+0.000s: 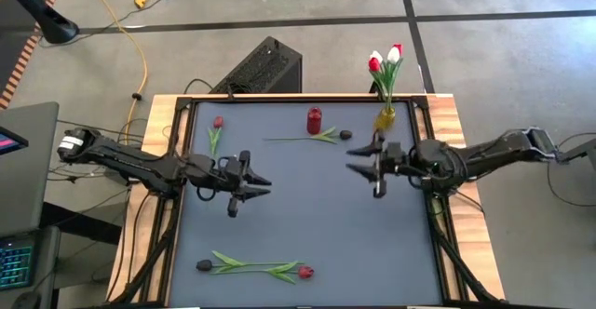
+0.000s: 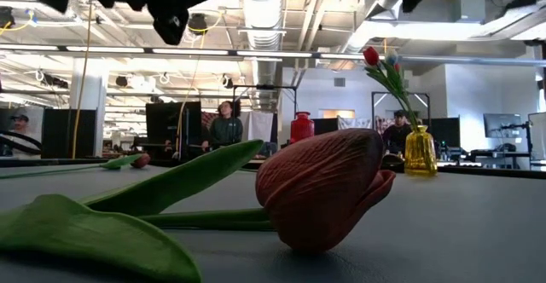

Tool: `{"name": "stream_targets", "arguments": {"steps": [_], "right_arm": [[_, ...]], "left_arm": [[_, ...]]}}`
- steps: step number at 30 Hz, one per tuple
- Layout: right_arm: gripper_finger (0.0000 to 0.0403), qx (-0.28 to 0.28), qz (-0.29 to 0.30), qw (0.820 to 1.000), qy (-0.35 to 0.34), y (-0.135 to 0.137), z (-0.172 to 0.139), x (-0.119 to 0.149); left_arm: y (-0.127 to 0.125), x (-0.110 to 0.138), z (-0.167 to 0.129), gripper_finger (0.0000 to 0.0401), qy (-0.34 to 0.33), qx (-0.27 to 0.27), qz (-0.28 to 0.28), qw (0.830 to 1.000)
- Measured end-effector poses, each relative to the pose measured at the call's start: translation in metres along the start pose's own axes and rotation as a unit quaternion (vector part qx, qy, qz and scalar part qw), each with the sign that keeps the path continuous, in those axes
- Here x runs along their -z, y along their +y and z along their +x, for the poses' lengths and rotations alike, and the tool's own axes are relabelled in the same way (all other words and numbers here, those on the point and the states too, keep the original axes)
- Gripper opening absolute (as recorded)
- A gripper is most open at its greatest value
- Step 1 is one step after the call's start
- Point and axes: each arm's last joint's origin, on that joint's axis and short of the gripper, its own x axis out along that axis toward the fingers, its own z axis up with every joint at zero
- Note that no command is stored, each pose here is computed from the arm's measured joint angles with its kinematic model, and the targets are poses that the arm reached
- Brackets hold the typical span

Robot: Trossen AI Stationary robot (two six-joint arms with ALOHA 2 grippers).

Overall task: Sort flowers into vase by color
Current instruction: Put the bottom black tulip into the red vase

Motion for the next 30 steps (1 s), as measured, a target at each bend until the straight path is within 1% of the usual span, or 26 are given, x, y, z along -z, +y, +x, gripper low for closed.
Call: {"name": "stream_targets", "arguments": {"steps": [4,7,11,16,23,27,30], "right_arm": [[0.0191,-0.049,-0.004,0.998,0.026,0.025,0.012,0.004],[0.0191,-0.082,-0.025,0.995,0.046,0.043,0.018,0.010],[0.0191,-0.107,-0.037,0.991,0.072,0.065,0.026,0.020],[0.0191,-0.154,-0.047,0.982,0.098,0.098,0.033,0.031],[0.0191,-0.212,-0.061,0.968,0.120,0.141,0.036,0.041],[0.0191,-0.232,-0.070,0.962,0.129,0.157,0.034,0.046],[0.0191,-0.229,-0.071,0.963,0.126,0.164,0.033,0.044]], "left_arm": [[-0.021,-0.004,0.007,0.0093,0.066,0.004,-0.010,0.998],[-0.040,-0.010,0.015,0.0093,0.116,0.005,-0.018,0.993],[-0.064,-0.015,0.026,0.0093,0.195,-0.013,-0.018,0.981],[-0.095,-0.019,0.037,0.0093,0.267,-0.019,-0.038,0.963],[-0.130,-0.007,0.050,0.0093,0.344,-0.043,-0.093,0.933],[-0.146,0.012,0.059,0.0093,0.382,-0.042,-0.115,0.916],[-0.154,0.031,0.064,0.0093,0.414,-0.043,-0.117,0.902]]}}
